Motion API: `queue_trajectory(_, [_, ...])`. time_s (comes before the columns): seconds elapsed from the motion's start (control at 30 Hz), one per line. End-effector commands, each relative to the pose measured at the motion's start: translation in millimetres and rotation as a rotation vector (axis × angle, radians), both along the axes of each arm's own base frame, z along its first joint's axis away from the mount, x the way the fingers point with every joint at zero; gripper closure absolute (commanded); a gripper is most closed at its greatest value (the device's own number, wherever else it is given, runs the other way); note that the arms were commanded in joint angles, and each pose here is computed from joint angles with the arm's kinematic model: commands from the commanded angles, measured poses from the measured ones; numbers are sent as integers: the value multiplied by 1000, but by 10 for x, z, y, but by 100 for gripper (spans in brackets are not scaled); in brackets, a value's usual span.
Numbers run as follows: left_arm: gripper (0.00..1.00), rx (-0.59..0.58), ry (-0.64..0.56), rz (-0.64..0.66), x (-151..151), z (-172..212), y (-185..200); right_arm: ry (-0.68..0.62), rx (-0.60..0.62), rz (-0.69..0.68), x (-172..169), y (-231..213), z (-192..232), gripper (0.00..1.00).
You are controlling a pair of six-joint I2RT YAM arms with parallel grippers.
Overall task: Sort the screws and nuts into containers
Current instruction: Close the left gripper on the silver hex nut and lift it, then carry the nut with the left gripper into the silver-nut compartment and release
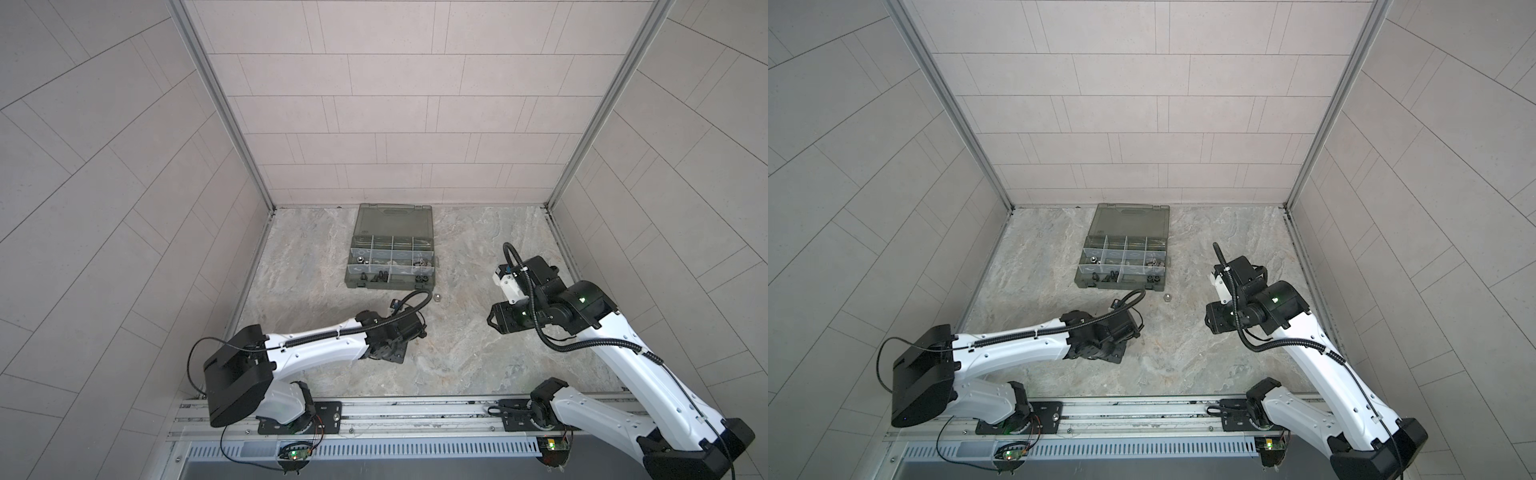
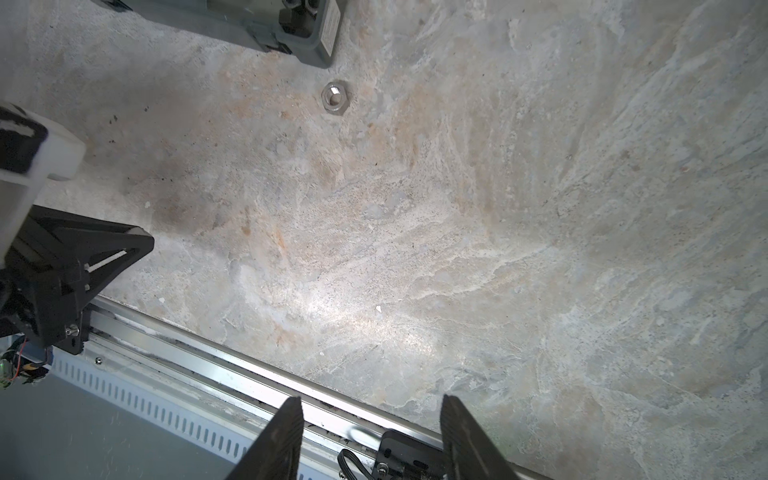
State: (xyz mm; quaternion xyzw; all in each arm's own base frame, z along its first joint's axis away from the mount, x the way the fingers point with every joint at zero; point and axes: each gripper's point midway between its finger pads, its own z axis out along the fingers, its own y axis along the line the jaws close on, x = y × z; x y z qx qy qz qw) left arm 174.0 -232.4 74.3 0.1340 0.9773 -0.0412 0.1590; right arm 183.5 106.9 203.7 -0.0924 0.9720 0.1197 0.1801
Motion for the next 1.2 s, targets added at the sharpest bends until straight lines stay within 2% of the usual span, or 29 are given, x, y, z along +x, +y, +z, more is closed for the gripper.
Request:
queue_trajectory(0.0, [100,102,-16,0,241,197,218,-18,-26,3,29,-47,96,46])
queue_trajectory(0.33, [100,28,-23,202,1350,629,718,-43,-1,-10,224,22,200,46])
queue_trajectory(0.6, [100,39,5,258,2021,564,945,-43,8,-42,361,-13,200,46])
queue_trajectory(0.73, [100,6,51,289,2268,454,1008,-36,22,-69,433,-61,197,46])
queue_trajectory(0.93, [99,-20,49,304,2605,403,1039,-32,12,-77,556,-87,239,46])
queue_trajectory(1.17, [98,-48,94,302,2840,249,1004,-31,3,-109,654,-159,256,45])
